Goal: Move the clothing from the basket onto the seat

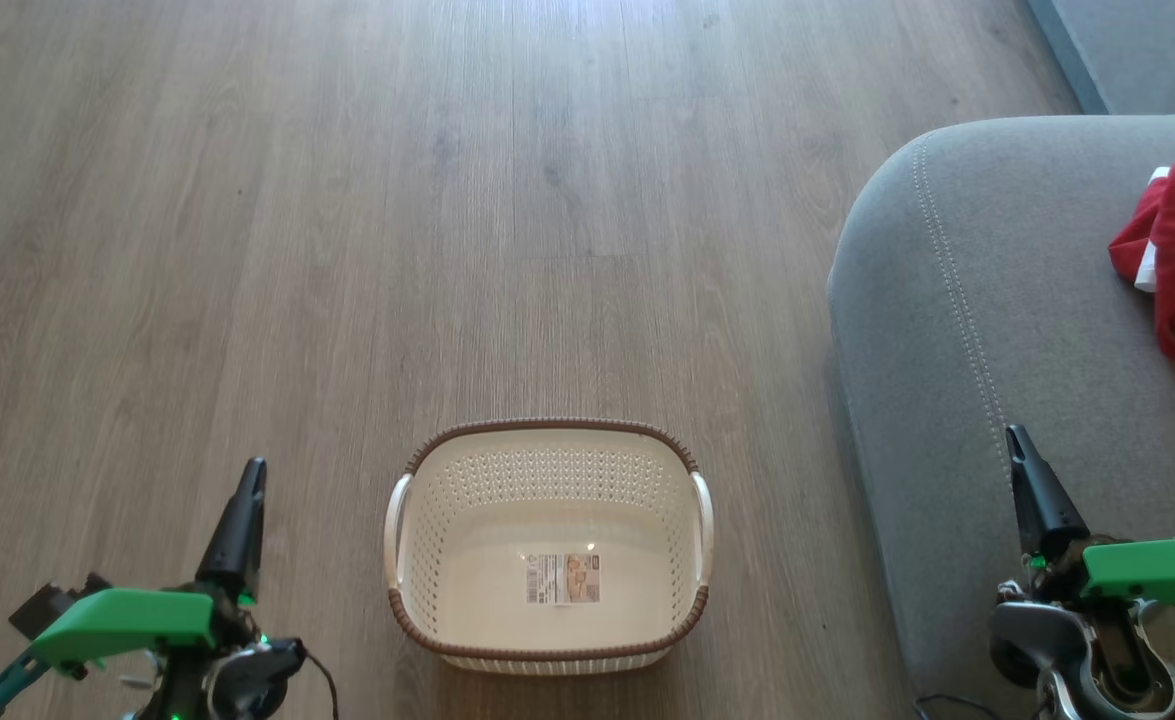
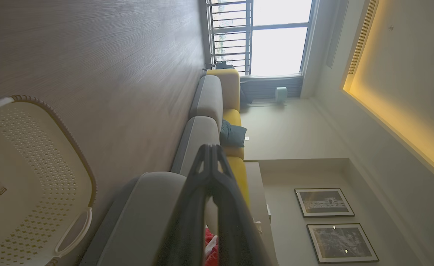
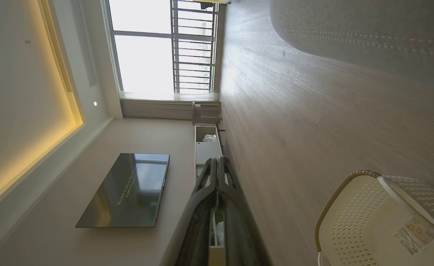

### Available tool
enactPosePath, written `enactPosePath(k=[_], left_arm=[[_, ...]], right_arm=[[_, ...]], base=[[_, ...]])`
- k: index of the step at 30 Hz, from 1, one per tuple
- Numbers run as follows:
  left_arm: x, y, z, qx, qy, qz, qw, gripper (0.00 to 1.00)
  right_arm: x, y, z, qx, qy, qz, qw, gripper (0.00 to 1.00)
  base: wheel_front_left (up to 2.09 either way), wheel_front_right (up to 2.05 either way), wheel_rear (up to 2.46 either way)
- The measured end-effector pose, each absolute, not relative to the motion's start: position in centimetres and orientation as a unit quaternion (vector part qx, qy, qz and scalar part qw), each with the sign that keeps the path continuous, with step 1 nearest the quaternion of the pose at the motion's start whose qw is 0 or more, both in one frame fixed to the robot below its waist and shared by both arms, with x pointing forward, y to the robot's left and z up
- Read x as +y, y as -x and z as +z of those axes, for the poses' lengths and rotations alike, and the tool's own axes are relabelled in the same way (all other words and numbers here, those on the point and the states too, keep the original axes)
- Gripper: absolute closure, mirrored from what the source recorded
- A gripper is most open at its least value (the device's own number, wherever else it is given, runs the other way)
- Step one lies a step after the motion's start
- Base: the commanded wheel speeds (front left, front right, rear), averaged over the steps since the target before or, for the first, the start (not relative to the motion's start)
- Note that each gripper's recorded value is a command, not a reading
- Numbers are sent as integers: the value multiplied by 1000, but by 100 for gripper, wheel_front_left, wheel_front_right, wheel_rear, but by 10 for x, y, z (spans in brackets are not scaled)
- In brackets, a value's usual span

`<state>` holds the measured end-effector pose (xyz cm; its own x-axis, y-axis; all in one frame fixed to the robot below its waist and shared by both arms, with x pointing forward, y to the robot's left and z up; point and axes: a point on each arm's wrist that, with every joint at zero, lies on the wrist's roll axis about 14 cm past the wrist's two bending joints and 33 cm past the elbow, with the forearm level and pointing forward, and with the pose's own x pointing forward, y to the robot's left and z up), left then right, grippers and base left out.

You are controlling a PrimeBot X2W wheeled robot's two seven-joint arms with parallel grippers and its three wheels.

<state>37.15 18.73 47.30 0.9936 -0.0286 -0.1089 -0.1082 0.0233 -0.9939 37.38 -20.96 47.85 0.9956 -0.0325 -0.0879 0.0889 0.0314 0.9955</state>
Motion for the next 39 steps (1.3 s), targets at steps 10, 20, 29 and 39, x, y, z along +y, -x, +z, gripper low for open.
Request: enactPosePath(k=[10,20,29,39], left_arm=[[190,-372,474,45,707,30,705,100],[190,-372,474,45,707,29,705,100],[190,-372,474,45,707,29,705,100],[190,-372,474,45,707,29,705,100]], right_arm=[[-210,-373,479,19,-705,-42,708,100],[-210,-373,479,19,-706,-42,707,100],[-210,-373,479,19,-706,-42,706,100],[-210,-373,478,19,-707,-42,706,100]], base=[[0,0,0],[0,0,0],[0,0,0],[0,0,0]])
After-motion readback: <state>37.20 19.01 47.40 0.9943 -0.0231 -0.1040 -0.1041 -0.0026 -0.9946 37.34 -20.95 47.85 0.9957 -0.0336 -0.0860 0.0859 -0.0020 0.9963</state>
